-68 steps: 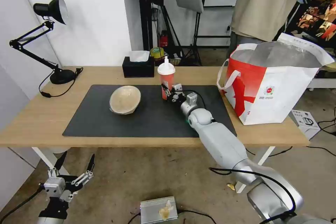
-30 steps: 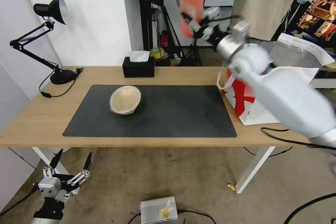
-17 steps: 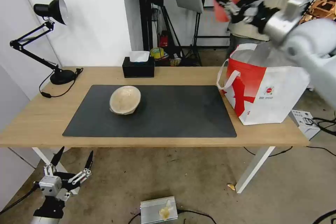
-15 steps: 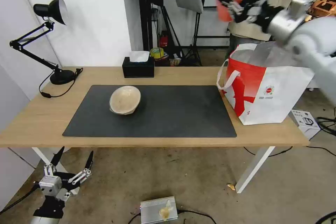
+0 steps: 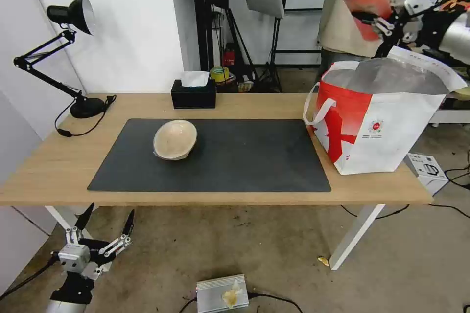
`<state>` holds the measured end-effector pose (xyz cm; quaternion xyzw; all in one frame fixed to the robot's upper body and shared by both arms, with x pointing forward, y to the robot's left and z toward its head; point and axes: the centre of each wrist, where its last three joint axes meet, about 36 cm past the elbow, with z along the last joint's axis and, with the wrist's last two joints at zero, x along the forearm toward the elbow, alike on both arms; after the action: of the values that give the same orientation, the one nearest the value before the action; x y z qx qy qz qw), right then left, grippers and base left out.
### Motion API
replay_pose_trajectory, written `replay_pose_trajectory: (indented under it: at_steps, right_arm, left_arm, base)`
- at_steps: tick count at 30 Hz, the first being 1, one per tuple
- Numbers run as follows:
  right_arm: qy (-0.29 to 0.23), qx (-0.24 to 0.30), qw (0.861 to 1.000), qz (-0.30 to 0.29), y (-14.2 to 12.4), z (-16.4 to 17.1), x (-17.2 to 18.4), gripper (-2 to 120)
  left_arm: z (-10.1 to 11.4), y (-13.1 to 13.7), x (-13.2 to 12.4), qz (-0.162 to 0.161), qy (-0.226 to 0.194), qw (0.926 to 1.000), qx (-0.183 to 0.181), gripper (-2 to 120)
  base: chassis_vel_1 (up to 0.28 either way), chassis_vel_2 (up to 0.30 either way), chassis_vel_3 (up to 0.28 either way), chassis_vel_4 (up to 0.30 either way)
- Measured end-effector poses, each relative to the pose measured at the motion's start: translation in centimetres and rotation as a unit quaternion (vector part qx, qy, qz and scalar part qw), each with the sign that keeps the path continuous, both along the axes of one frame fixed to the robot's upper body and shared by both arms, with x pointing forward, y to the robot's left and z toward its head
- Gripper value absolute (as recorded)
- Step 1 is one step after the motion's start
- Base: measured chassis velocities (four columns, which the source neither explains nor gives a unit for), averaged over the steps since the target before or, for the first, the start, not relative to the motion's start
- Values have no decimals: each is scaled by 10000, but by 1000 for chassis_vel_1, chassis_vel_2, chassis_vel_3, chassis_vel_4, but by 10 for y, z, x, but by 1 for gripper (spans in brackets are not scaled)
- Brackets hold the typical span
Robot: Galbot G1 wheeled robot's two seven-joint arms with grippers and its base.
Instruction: Pick up the trash from the table and place it into the takeout bag.
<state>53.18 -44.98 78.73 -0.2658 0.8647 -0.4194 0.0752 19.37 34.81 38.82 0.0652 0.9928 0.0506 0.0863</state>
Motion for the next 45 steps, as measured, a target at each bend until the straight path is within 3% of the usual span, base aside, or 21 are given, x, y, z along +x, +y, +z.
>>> replay_pose_trajectory:
  at_steps: [10, 19, 45]
  right_arm:
    - [251, -1101, 9929, -365, -36, -1, -5, 6]
    - [650, -1687, 9816, -610, -58, -5, 0, 6]
    - [792, -2435, 9631, -833, -64, -22, 74, 6]
  left_arm:
    - [0, -2, 1, -33, -23, 10000, -17, 100]
    - [-3, -2, -1, -45, -50, 10000, -24, 100]
    - [-10, 0, 1, 20, -65, 9999, -89, 100]
  base:
    - [0, 0, 0, 0]
    - [0, 0, 0, 0]
    - [0, 0, 0, 0]
